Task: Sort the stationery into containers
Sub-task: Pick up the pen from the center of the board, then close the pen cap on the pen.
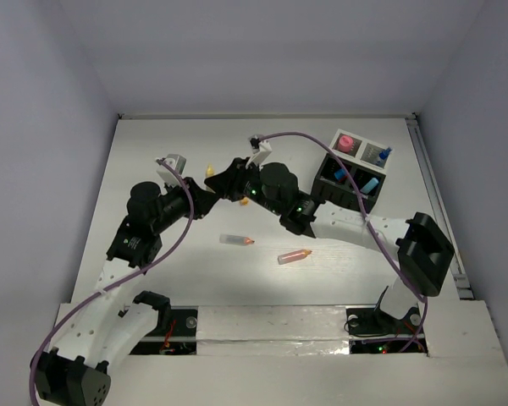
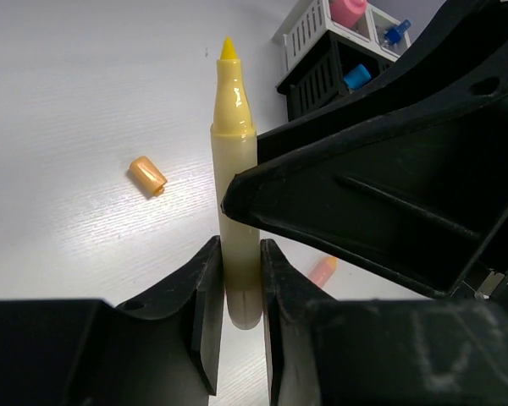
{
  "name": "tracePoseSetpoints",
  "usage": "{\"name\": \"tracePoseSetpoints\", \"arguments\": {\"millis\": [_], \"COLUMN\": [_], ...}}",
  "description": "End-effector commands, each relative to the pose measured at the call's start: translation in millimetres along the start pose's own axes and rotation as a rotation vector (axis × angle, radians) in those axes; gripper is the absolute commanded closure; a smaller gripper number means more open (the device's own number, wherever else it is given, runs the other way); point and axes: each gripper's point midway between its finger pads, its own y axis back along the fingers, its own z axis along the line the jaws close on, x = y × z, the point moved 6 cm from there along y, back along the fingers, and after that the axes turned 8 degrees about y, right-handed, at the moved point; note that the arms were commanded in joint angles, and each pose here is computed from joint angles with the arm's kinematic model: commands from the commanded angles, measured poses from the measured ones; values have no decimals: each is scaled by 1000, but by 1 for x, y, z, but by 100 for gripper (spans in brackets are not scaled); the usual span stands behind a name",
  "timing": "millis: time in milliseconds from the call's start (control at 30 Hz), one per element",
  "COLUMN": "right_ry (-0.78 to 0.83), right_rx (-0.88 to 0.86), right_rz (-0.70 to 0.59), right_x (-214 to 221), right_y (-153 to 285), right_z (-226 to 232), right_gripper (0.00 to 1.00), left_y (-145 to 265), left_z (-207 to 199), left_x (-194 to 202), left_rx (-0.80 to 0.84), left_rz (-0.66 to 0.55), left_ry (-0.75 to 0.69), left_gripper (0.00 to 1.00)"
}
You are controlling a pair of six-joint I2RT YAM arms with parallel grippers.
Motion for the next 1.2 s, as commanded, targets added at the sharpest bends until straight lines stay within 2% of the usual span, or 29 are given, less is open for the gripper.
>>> {"name": "tracePoseSetpoints", "arguments": {"millis": [0,33,133,233,333,400,433,467,500,533,633,700,767,833,900,933,1033,1167], "right_ry": [-2,2,-8,-10,51,132,150,162,187,188,203,219,239,264,277,295,316,358], "right_rx": [-17,2,58,87,201,308,359,449,494,560,674,754,832,922,946,947,962,1006], "right_rz": [-50,-77,-90,-90,-68,1,47,143,182,267,386,459,516,564,609,631,683,728], "right_x": [-11,-22,-33,-43,-50,-49,-44,-29,-26,-13,4,12,17,19,22,24,28,31], "right_y": [9,14,31,62,98,123,130,144,152,163,179,192,200,209,209,210,208,203], "right_z": [11,8,-23,-48,-87,-110,-120,-136,-146,-158,-179,-188,-197,-205,-210,-212,-218,-229], "right_gripper": [79,65,46,37,36,41,51,57,62,73,86,89,88,82,77,69,59,52], "left_y": [5,7,9,11,11,11,11,11,11,11,13,16,18,21,22,22,25,26], "left_z": [-7,-9,-10,-14,-21,-22,-25,-26,-28,-29,-31,-33,-34,-37,-39,-38,-41,-43], "left_x": [-16,-16,-15,-13,-10,-9,-8,-7,-5,-6,-5,-5,-6,-7,-6,-6,-7,-6], "left_rx": [17,22,36,71,129,150,175,186,205,216,229,235,238,244,245,237,244,245], "left_rz": [-73,-76,-72,-55,-31,-16,-4,2,15,14,16,8,-1,-8,-8,-12,-19,-20], "left_ry": [-49,-54,-65,-76,-84,-85,-87,-85,-85,-87,-89,-94,-99,-107,-111,-112,-123,-129], "left_gripper": [100,100,100,100,100,100,100,100,100,100,100,100,100,100,100,100,100,100]}}
